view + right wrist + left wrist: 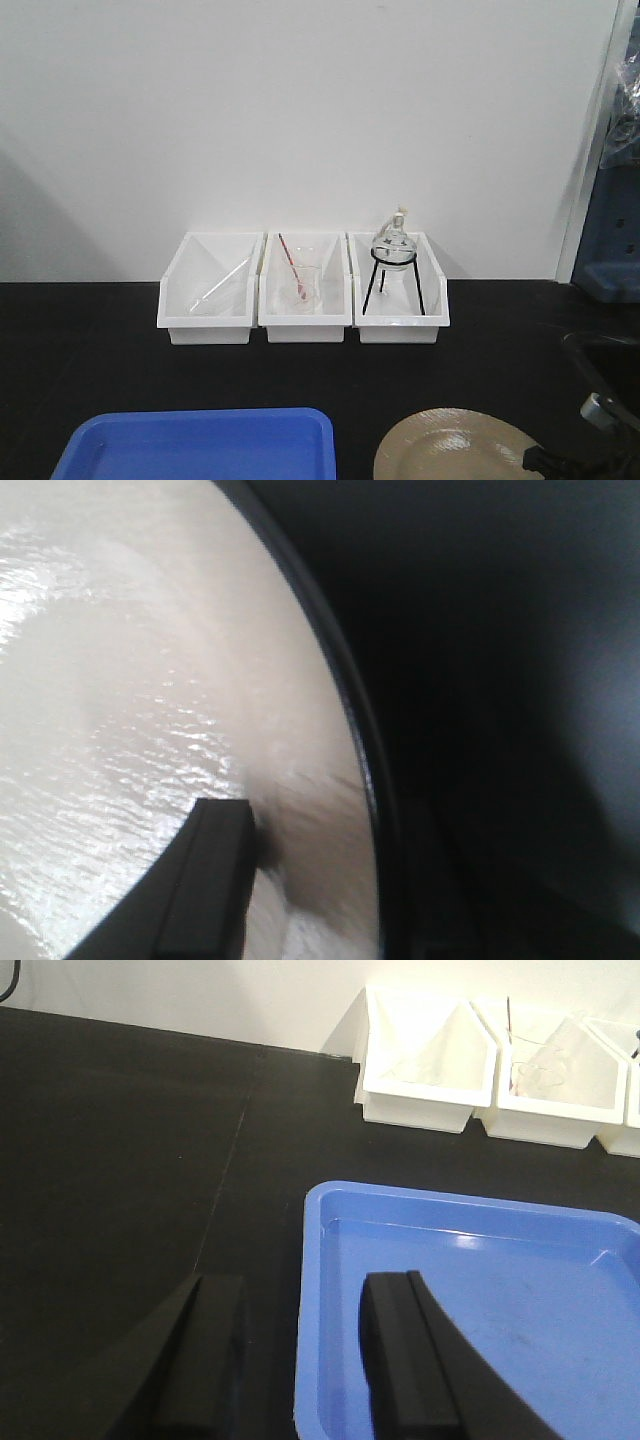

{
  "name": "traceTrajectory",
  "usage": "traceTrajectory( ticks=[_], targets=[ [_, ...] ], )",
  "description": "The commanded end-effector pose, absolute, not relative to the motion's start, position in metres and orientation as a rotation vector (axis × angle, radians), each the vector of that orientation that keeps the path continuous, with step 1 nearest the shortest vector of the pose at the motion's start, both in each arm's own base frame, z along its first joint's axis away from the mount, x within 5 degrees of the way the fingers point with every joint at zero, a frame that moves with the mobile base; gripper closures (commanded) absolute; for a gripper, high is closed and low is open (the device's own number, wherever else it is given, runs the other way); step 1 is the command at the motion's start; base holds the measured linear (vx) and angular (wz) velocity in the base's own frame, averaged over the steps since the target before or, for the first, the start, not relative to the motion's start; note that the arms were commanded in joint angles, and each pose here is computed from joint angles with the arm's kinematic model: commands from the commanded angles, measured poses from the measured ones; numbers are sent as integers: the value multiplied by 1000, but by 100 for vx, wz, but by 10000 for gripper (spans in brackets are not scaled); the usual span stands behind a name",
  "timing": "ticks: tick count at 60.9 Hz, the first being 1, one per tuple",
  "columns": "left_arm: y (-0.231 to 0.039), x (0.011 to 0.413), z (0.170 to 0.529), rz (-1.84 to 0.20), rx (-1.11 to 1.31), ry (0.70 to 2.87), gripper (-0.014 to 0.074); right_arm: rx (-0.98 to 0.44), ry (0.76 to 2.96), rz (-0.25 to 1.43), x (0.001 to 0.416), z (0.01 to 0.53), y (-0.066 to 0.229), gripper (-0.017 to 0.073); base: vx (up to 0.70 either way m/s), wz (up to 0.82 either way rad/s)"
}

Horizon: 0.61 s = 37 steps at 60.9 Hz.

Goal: Place disk in tray to left cabinet
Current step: 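Grasp the rim of the beige plate with the right gripper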

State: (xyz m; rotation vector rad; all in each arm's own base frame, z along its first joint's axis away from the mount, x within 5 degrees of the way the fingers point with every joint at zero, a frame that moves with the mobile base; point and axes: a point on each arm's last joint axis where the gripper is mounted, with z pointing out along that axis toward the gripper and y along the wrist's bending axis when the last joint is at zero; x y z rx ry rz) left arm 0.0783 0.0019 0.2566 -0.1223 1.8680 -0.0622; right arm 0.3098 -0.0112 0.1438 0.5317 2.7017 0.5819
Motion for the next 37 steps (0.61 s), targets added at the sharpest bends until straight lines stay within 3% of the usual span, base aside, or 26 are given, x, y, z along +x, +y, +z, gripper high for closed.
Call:
traceTrajectory(
  ticks=[1,25,37],
  targets=[
    [1,82,274,-77,-115,1766,185,430,2624,529,313,169,-14,574,0,0],
    [1,82,274,-77,-115,1766,185,266,2443,497,299,234,-11,568,0,0],
    [1,82,274,-77,-115,1766,185,257,2393,524,292,251,-8,566,0,0]
  ],
)
